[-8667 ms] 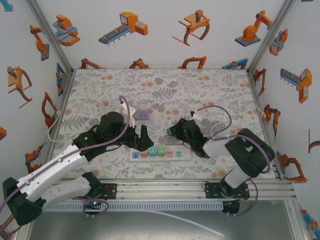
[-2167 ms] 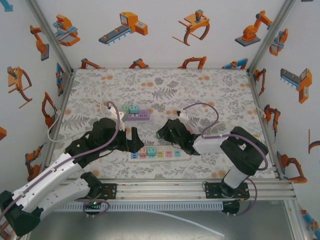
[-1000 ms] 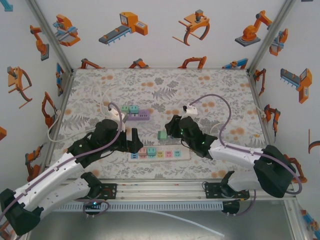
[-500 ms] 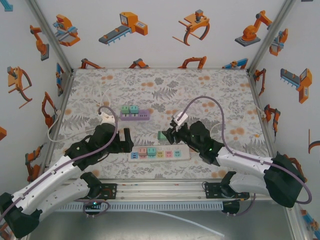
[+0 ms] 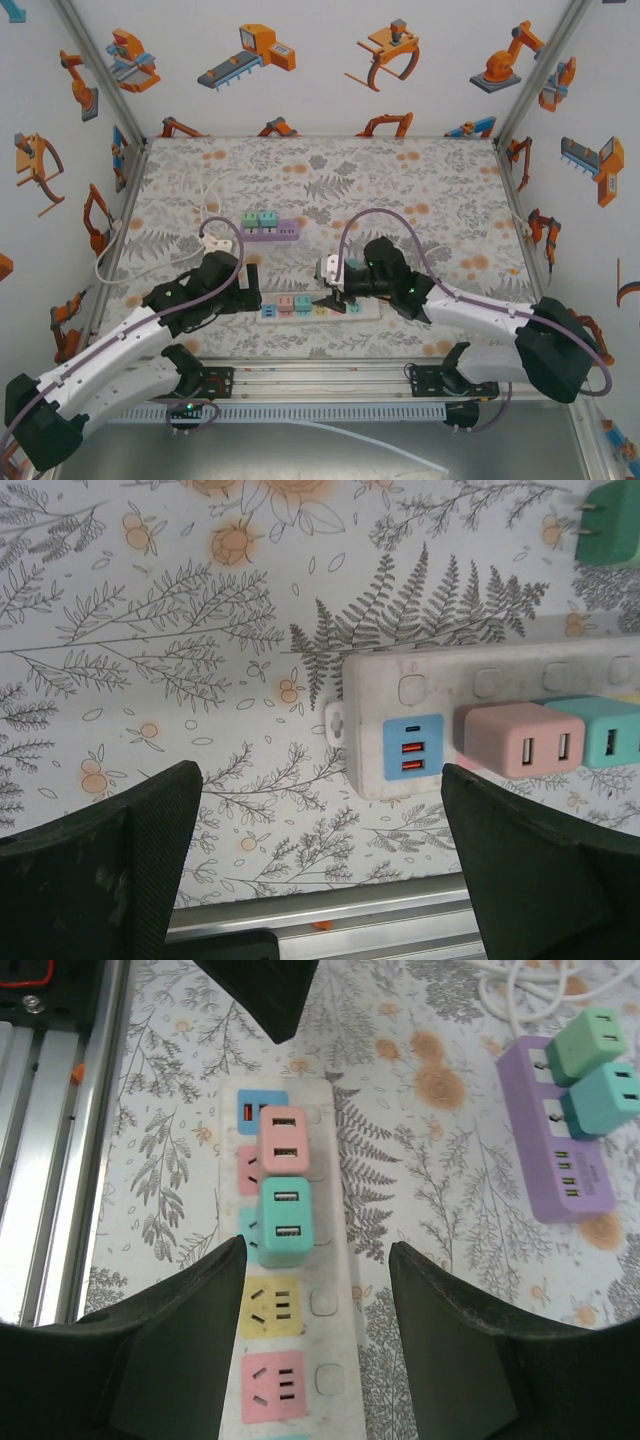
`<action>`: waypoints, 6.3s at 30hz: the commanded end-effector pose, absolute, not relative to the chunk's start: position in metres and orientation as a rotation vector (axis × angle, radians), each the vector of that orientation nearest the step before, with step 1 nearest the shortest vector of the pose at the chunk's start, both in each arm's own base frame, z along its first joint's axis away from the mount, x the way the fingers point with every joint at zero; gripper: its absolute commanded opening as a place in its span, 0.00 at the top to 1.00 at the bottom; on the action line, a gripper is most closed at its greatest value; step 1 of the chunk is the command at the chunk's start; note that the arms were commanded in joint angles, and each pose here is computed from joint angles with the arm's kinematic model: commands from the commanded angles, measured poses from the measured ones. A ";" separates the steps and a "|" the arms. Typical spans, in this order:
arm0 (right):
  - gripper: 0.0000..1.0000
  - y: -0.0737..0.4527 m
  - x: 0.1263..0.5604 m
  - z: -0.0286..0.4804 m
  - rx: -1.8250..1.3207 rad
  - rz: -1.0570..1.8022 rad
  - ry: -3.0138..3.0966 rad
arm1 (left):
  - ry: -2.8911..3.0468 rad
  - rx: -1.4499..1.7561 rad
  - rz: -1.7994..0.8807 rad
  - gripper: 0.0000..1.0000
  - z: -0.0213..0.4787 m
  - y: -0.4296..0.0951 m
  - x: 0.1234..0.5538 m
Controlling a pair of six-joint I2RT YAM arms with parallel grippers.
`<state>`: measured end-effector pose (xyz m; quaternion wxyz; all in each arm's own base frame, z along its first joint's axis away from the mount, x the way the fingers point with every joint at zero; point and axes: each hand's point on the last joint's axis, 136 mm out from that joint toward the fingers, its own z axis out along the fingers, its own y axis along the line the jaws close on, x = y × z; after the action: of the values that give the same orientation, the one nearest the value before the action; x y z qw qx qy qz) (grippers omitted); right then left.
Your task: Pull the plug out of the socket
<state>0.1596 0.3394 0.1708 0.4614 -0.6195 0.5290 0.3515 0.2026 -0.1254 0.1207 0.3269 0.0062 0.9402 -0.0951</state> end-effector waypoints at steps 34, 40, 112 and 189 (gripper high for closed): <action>0.73 0.384 0.152 0.124 -1.760 0.923 1.351 | 2.671 0.030 -0.211 0.03 0.059 -0.134 0.190; 0.76 0.387 0.155 0.135 -1.723 0.925 1.322 | 2.692 0.022 -0.197 0.03 0.053 -0.131 0.186; 0.84 0.365 0.149 0.193 -1.400 0.972 1.160 | 2.712 -0.016 -0.149 0.03 0.035 -0.118 0.177; 0.55 0.313 0.296 0.134 0.125 0.782 1.890 | 2.276 0.212 -0.605 0.03 0.181 -0.171 0.201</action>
<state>0.2958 0.3235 0.1148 0.4879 0.0521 0.8032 0.3377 0.2000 -0.1749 0.1850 0.3775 0.0928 0.8879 -0.2459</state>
